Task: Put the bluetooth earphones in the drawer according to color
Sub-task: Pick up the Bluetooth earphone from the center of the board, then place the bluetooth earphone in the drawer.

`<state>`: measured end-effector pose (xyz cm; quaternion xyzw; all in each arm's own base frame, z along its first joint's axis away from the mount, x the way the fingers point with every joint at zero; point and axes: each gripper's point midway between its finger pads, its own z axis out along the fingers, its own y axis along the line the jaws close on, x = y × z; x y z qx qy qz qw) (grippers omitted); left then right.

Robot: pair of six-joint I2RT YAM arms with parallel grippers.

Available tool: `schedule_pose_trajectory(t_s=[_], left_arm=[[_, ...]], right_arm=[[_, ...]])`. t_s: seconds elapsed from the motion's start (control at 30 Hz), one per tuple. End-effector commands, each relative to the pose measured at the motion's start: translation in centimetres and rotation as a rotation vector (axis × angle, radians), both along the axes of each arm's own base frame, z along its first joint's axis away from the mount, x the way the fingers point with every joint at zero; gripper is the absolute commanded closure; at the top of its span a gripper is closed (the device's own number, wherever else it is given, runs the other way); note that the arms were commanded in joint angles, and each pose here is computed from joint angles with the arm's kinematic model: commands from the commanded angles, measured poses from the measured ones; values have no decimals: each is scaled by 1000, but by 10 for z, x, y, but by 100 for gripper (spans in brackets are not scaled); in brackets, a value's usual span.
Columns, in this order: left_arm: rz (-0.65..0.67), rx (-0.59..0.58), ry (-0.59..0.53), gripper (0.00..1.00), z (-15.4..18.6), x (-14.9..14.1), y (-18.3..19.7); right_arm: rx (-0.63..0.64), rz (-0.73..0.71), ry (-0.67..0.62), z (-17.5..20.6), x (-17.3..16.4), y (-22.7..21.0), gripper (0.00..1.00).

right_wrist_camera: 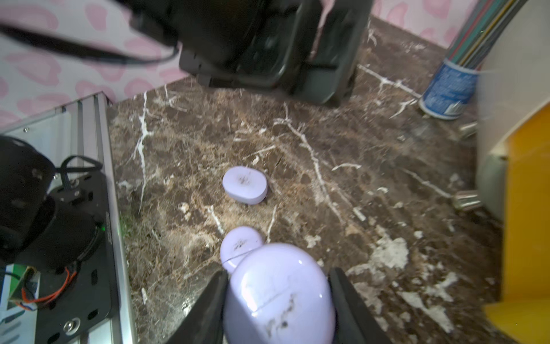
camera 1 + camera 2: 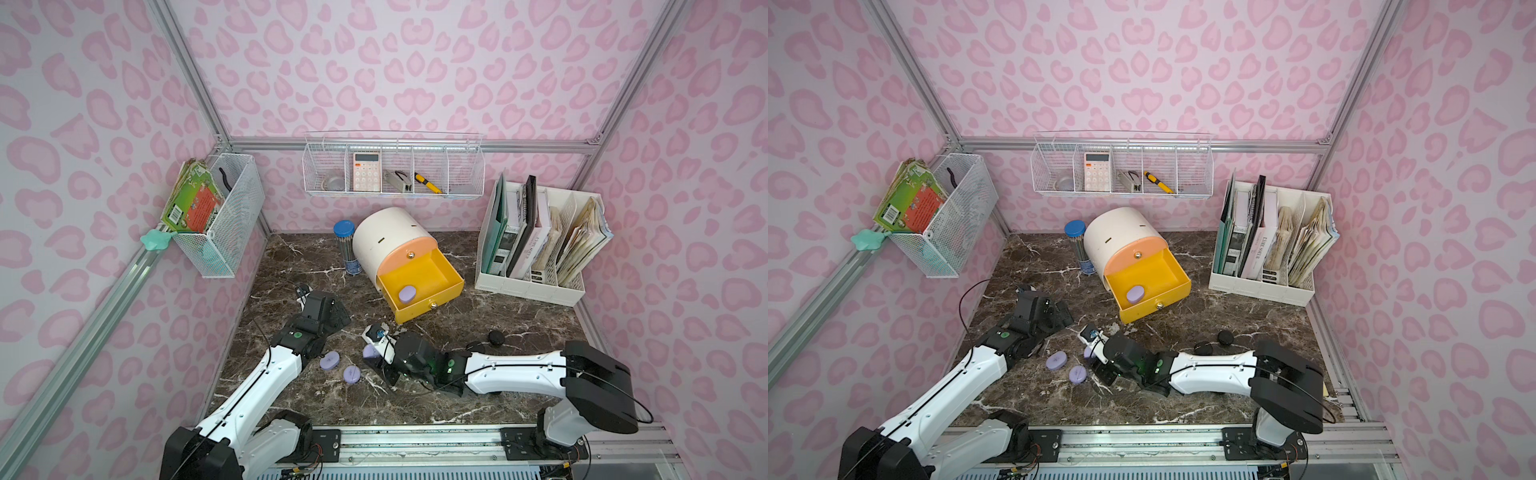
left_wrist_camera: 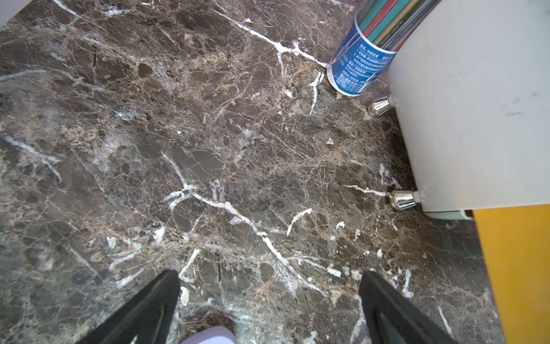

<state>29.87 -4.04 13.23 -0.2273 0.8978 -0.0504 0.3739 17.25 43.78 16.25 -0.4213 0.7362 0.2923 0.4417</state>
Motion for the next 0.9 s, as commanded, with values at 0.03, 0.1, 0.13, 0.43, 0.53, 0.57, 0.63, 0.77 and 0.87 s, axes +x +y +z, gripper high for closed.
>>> schedule_pose_trajectory(t_s=[0.03, 0.1, 0.13, 0.43, 0.53, 0.57, 0.63, 0.77, 0.87], left_arm=[[17, 4, -13, 1, 3, 0, 3], [18, 4, -10, 1, 2, 0, 3], [17, 6, -8, 1, 1, 0, 3], [21, 7, -10, 1, 2, 0, 4], [22, 9, -10, 1, 2, 0, 4], [23, 10, -8, 1, 1, 0, 4], [22, 10, -7, 1, 1, 0, 4], [22, 13, -3, 1, 0, 0, 4], [25, 15, 0, 1, -1, 0, 5]], right_arm=[[35, -48, -62, 31, 29, -14, 64], [32, -96, -66, 40, 50, -23, 64], [28, -122, -63, 43, 60, -28, 64], [20, -373, -52, 69, 154, -87, 65], [11, -442, -34, 70, 179, -107, 64], [0, -464, -28, 69, 188, -114, 64], [-17, -502, -16, 65, 202, -126, 64], [-38, -547, 7, 56, 224, -144, 63], [-50, -570, 13, 51, 237, -153, 62]])
